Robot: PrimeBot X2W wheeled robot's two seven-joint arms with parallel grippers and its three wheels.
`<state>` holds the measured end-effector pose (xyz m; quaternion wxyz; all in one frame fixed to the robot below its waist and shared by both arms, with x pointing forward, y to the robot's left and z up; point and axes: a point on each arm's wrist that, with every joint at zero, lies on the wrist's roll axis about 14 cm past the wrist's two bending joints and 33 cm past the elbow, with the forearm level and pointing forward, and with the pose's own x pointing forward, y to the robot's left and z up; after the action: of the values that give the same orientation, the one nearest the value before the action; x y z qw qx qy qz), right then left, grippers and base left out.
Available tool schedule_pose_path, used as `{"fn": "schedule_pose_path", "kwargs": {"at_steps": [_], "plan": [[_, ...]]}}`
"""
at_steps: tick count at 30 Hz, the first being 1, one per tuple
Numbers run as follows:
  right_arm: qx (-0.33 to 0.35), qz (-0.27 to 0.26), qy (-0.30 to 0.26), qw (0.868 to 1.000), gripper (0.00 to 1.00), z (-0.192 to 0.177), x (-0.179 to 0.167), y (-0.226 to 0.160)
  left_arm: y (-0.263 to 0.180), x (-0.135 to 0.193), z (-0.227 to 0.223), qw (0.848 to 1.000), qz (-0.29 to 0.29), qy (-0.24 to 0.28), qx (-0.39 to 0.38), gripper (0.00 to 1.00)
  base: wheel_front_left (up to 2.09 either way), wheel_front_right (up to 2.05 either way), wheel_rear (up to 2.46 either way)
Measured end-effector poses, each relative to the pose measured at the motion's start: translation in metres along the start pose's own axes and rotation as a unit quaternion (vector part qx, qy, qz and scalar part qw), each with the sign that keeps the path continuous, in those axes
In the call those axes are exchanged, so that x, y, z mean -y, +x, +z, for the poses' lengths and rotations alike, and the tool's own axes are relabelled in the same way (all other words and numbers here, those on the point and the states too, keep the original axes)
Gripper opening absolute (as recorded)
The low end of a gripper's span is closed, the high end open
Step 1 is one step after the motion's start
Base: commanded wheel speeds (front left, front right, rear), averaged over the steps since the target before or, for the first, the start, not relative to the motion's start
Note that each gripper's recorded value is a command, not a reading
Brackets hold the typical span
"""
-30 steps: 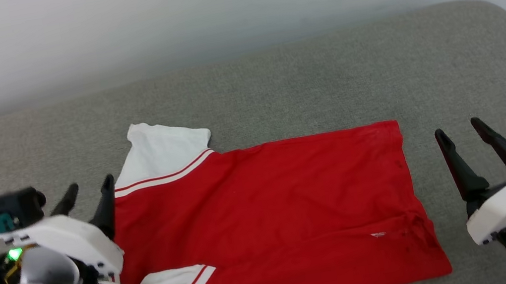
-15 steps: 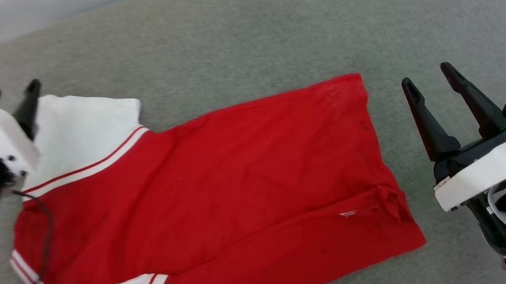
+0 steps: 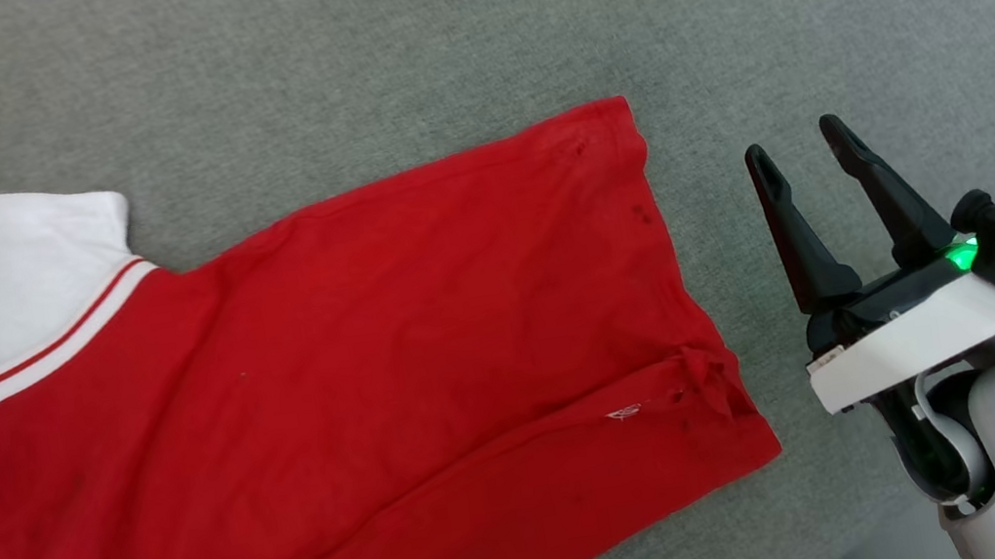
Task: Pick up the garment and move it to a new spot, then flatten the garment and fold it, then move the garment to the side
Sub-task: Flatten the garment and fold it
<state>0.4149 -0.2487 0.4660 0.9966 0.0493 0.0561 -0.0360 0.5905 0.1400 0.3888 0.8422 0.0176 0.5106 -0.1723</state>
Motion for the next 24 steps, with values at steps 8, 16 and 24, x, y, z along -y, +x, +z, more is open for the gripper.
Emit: {"fn": "schedule_pose_path", "kwargs": {"at_steps": [8, 16, 24], "plan": [[-0.023, -0.026, 0.01, 0.999, 1.0, -0.017, 0.015, -0.002, 0.028, 0.006, -0.01, 0.999, -0.005, -0.021, -0.047, 0.01, 0.0, 0.0, 0.0], [-0.047, -0.054, 0.033, 0.997, 1.0, -0.019, 0.043, 0.001, 0.027, 0.018, -0.009, 0.999, -0.019, -0.034, -0.014, 0.0, 0.0, 0.0, 0.0], [-0.17, -0.013, 0.053, 0.984, 1.0, -0.038, 0.043, 0.023, 0.0, 0.024, 0.008, 0.997, -0.018, -0.011, 0.076, 0.0, 0.0, 0.0, 0.0]]}}
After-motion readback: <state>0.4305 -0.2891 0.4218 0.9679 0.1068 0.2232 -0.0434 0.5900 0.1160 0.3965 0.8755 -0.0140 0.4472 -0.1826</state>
